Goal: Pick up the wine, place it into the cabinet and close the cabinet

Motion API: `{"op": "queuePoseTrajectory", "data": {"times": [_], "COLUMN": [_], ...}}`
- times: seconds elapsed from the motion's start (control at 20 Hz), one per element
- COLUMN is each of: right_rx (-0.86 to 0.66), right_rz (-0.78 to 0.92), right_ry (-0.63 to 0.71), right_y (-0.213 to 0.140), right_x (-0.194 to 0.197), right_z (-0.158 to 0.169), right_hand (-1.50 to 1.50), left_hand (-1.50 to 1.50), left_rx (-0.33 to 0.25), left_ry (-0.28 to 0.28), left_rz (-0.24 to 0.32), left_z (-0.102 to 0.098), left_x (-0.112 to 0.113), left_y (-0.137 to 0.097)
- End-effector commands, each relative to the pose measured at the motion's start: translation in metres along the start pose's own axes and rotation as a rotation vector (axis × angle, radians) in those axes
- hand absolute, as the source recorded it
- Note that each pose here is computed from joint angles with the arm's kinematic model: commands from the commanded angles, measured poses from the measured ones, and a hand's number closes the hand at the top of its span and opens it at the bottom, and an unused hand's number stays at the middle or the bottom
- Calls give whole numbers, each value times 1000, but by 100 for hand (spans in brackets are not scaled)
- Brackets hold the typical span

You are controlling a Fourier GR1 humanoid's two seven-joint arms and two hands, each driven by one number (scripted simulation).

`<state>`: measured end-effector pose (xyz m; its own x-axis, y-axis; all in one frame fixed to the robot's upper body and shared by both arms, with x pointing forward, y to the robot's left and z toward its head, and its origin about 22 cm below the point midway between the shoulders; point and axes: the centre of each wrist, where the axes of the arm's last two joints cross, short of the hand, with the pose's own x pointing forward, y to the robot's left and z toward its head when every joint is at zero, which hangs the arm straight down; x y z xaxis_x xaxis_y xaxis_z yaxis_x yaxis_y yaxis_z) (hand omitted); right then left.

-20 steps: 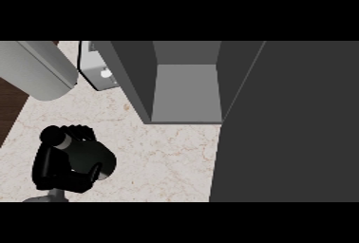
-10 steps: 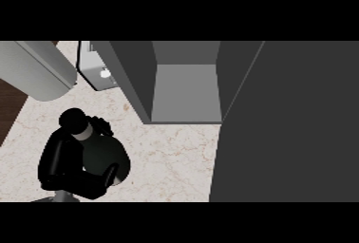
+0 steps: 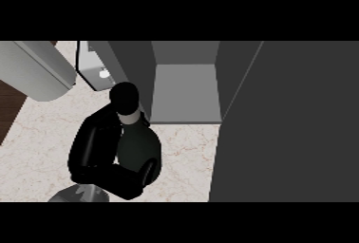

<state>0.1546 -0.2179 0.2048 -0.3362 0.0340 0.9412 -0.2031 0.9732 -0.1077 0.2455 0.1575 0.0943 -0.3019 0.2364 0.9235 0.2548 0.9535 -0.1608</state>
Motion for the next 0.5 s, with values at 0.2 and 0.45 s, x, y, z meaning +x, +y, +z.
{"op": "queuePoseTrajectory", "data": {"times": [0.2, 0.45], "right_rx": [54, 61], "right_rz": [-83, -53], "right_ry": [-40, -45], "right_y": [10, 5], "right_x": [30, 24], "right_z": [21, 36], "right_hand": [-150, -150], "left_hand": [150, 150], "left_rx": [8, 40], "left_ry": [-20, -25], "left_rz": [16, -24], "left_z": [-17, -32], "left_x": [3, 2], "left_y": [-50, -81]}}
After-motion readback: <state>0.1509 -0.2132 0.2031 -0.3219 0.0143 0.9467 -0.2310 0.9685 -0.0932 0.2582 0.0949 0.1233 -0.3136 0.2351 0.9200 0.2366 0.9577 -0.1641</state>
